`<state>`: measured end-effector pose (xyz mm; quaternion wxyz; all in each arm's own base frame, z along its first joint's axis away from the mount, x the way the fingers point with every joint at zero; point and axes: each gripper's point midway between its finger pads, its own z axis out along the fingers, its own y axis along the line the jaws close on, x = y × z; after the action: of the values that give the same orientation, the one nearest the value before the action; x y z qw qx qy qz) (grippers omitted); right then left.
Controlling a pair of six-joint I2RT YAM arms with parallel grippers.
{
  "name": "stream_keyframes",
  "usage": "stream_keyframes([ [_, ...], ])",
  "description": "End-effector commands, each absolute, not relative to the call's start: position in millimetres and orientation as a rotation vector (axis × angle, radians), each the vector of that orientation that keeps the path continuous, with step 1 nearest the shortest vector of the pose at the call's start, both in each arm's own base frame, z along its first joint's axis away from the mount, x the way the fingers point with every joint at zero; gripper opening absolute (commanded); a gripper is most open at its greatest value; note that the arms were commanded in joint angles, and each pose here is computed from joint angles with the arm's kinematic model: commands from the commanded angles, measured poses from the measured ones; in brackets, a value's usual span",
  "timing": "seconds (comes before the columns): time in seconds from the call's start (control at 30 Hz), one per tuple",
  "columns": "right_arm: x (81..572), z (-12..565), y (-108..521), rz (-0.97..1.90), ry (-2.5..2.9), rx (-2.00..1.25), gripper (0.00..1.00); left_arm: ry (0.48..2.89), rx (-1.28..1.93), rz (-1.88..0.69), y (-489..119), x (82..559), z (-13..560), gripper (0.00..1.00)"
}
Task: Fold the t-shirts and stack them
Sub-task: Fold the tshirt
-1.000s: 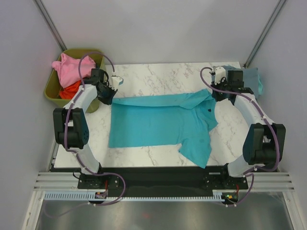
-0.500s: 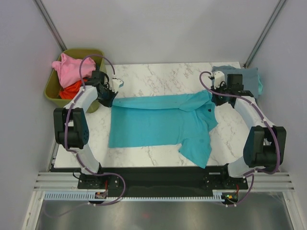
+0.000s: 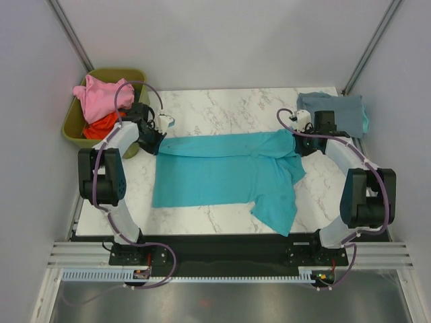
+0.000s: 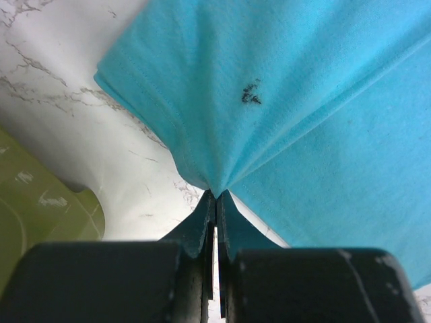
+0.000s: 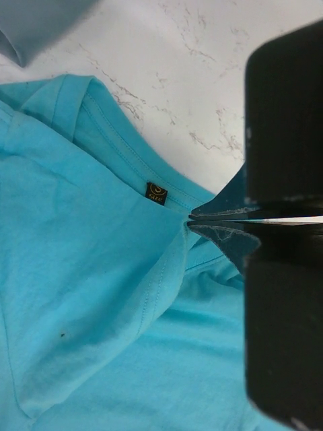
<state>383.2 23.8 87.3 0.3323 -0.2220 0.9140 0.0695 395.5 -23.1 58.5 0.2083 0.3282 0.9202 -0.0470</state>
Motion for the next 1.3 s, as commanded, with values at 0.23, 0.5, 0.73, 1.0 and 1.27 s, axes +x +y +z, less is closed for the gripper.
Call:
stream_keyframes([
  [0.23, 410, 108, 20, 0.131, 2.311, -0.613, 0.43, 2.510, 0.885, -0.138, -27, 393, 76, 0.02],
  [0.5, 420, 157, 25, 0.116, 2.183, -0.611, 0.53, 2.390, 0.865, -0.081, -27, 396, 124, 0.02],
  [0.73, 424, 160, 39, 0.168, 2.188, -0.623, 0.53, 2.380, 0.863, -0.077, -27, 412, 127, 0.02],
  [1.0, 424, 164, 40, 0.166, 2.182, -0.616, 0.53, 2.416, 0.869, -0.093, -27, 403, 113, 0.02],
  [1.27, 417, 162, 38, 0.159, 2.190, -0.610, 0.54, 2.446, 0.874, -0.107, -27, 402, 101, 0.02],
])
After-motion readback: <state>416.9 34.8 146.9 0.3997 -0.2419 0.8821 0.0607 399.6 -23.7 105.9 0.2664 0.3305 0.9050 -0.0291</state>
